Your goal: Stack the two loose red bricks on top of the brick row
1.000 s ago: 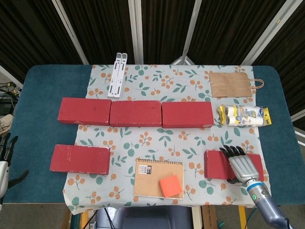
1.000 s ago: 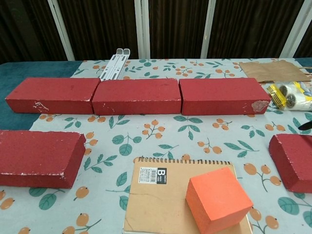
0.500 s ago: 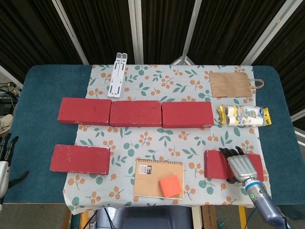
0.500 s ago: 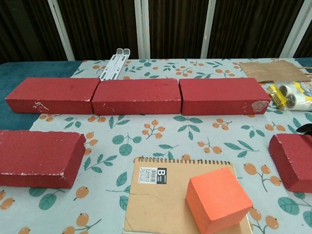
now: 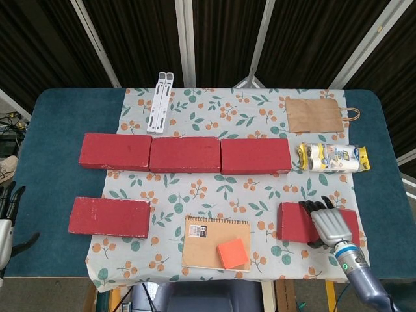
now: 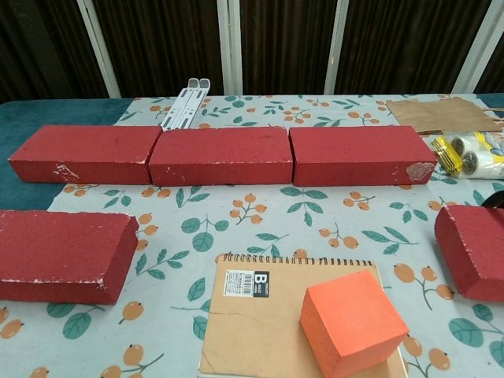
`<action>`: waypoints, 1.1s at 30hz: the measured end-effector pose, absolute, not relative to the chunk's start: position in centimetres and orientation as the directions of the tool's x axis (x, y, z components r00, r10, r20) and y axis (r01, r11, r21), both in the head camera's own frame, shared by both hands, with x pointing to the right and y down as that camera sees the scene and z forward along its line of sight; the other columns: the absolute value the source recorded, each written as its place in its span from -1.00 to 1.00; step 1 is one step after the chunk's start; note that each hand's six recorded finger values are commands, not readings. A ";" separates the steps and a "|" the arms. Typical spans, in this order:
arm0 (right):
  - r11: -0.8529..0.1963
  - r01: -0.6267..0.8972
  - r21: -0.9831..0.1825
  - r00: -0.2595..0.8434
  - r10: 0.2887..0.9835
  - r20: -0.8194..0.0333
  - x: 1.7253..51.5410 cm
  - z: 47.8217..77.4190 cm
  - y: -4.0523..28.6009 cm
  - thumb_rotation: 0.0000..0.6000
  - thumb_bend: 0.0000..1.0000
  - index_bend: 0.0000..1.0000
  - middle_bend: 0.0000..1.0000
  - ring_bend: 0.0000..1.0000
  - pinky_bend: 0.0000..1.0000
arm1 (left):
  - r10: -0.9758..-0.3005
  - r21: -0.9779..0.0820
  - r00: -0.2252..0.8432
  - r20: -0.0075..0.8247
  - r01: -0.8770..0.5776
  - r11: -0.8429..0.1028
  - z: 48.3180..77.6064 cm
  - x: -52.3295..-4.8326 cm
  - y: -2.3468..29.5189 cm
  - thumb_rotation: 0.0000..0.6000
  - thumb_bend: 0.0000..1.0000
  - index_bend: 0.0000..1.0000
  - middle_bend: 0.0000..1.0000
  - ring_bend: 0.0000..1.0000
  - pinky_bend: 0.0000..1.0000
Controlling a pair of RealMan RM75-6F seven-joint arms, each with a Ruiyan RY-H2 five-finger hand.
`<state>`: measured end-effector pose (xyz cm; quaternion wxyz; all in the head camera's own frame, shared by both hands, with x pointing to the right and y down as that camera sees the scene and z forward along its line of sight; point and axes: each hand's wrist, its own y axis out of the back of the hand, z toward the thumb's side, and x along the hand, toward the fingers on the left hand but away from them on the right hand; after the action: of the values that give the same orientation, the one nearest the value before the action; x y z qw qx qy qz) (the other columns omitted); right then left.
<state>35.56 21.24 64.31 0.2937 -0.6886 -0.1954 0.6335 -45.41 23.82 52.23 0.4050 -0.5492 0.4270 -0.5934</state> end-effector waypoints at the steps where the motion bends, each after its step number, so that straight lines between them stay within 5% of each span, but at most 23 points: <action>1: -0.747 -0.101 -0.658 0.123 0.646 -0.753 35.5 64.0 21.0 1.00 -0.93 -0.54 -0.47 -0.53 -1.00 | -0.949 -0.951 -0.069 0.307 0.012 -0.309 52.3 -45.4 23.8 1.00 -1.00 -0.86 -1.00 -1.00 -0.85; 17: -0.643 -0.124 -0.756 0.177 0.735 -0.655 30.4 55.9 8.5 1.00 -0.93 -0.53 -0.47 -0.53 -1.00 | -0.938 -0.942 -0.123 0.325 0.046 -0.333 53.8 -46.3 22.7 1.00 -1.00 -0.86 -1.00 -1.00 -0.85; 33: -0.710 -0.177 -0.682 0.236 0.642 -0.729 15.2 57.1 -2.6 1.00 -0.93 -0.53 -0.47 -0.53 -1.00 | -0.926 -0.930 -0.179 0.333 0.102 -0.354 56.1 -46.6 21.1 1.00 -1.00 -0.86 -1.00 -1.00 -0.85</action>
<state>15.21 -2.59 57.08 0.3437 -0.7069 -0.1646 0.5958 -46.62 21.09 56.09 0.3952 -0.5044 0.4086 -0.6500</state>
